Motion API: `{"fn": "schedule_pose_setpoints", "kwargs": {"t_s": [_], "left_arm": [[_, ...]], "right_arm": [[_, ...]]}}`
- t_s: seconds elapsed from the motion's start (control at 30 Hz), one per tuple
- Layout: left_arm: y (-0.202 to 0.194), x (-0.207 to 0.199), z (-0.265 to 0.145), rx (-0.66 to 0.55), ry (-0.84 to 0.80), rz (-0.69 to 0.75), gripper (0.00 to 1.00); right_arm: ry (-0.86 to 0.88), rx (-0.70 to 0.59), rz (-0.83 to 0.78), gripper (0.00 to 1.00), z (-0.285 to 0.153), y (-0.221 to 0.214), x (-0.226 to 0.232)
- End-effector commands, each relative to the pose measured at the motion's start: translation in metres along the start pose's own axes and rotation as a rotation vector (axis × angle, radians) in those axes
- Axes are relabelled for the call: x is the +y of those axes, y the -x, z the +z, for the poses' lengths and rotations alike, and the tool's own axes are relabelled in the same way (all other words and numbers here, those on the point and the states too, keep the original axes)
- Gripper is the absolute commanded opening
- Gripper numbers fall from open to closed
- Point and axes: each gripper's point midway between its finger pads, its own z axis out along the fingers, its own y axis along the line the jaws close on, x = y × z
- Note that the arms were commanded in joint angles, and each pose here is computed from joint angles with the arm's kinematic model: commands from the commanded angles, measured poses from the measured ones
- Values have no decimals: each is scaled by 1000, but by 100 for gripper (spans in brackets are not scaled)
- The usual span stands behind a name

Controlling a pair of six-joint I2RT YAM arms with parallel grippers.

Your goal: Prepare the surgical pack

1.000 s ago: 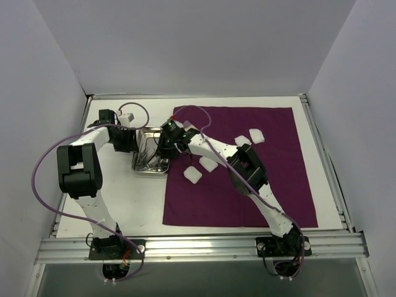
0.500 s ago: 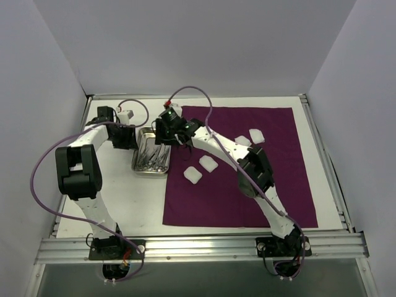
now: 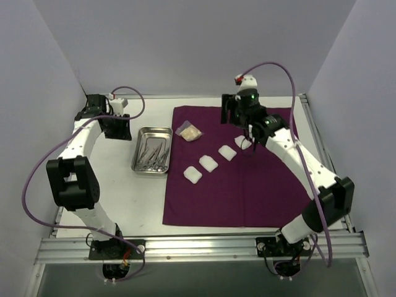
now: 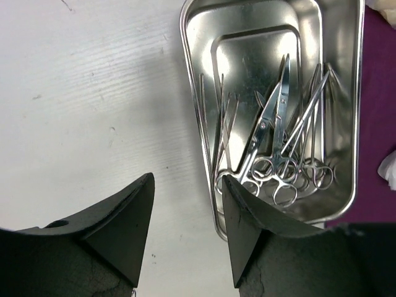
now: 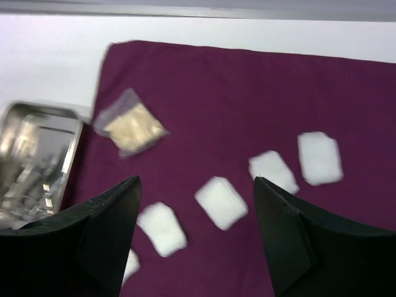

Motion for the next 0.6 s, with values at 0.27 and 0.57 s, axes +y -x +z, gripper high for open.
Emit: {"fn": "schedule_pose_setpoints", "kwargs": {"t_s": [0.27,0.57], "left_arm": [[-4,-7,-97,-24,122,71,61],[-58,-18,-138,-4,175,105,66]], "right_arm": [[-96,-293,-82,100,-67,4,-41],[480,165,-212,70,-42,-121,49]]}}
